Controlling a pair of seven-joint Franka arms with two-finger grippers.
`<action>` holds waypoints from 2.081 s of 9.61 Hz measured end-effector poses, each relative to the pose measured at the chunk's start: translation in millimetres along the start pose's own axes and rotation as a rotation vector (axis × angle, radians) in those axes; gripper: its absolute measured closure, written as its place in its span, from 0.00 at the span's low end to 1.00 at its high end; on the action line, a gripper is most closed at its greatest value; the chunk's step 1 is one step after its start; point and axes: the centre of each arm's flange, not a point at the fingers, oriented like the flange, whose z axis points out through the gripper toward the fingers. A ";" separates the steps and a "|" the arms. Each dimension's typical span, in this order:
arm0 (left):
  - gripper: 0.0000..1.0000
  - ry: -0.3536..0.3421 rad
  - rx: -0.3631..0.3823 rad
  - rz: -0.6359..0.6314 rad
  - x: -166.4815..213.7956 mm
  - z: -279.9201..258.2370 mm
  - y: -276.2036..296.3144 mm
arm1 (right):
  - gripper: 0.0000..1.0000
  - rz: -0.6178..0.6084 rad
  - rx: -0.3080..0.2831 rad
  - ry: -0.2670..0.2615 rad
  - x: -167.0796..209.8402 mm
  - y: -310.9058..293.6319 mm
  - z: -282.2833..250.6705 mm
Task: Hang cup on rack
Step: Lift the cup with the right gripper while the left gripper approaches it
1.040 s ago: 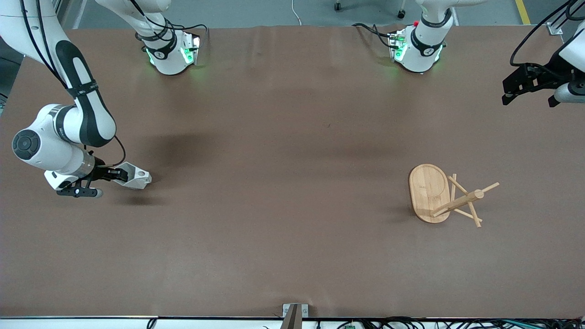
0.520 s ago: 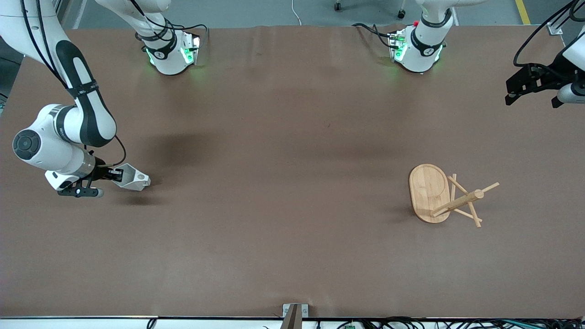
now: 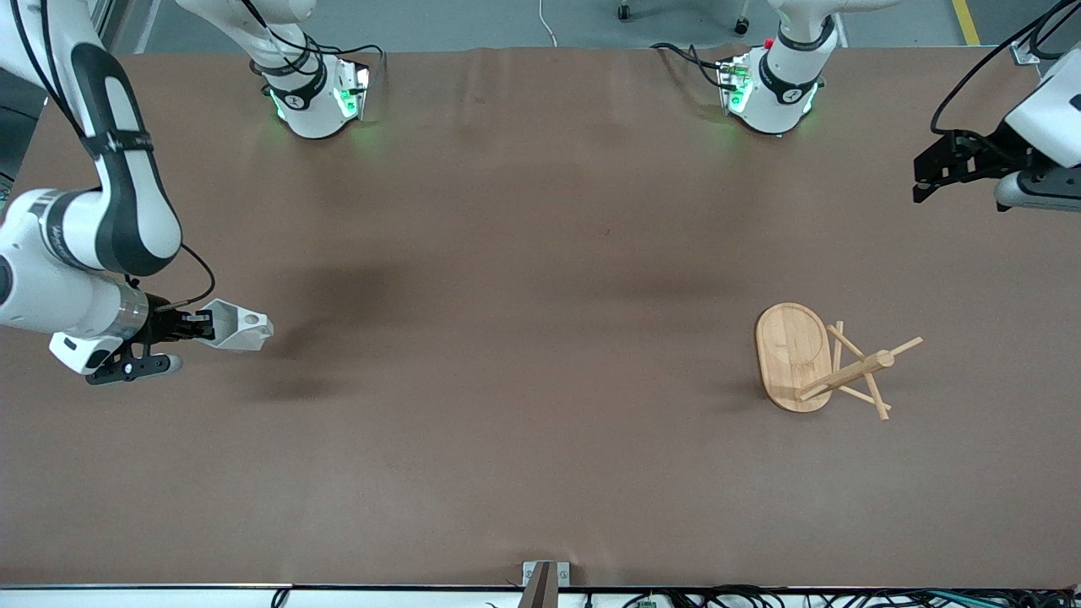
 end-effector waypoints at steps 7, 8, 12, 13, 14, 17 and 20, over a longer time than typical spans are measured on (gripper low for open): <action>0.00 0.085 -0.160 0.574 -4.0 24.5 267.9 | 0.96 0.104 0.672 -0.009 7.5 -205.5 -12.1; 0.00 0.130 -0.185 0.692 -2.4 30.7 295.2 | 0.96 0.104 0.740 -0.033 4.2 -235.6 -5.4; 0.00 0.160 -0.242 0.997 -17.3 58.1 373.0 | 0.96 0.101 0.994 -0.069 -11.3 -278.1 23.1; 0.00 0.169 -0.246 1.052 -19.0 60.5 379.9 | 0.96 0.086 1.048 -0.080 -17.2 -278.8 32.6; 0.00 0.172 -0.247 1.085 -20.9 62.2 385.1 | 0.96 0.077 1.074 -0.101 -22.8 -279.6 40.5; 0.00 0.217 -0.265 1.104 -15.3 70.7 399.2 | 0.96 0.049 1.156 -0.150 -33.4 -286.3 46.8; 0.00 0.264 -0.285 1.129 -11.0 86.4 422.4 | 0.96 0.045 1.245 -0.153 -42.2 -292.7 57.8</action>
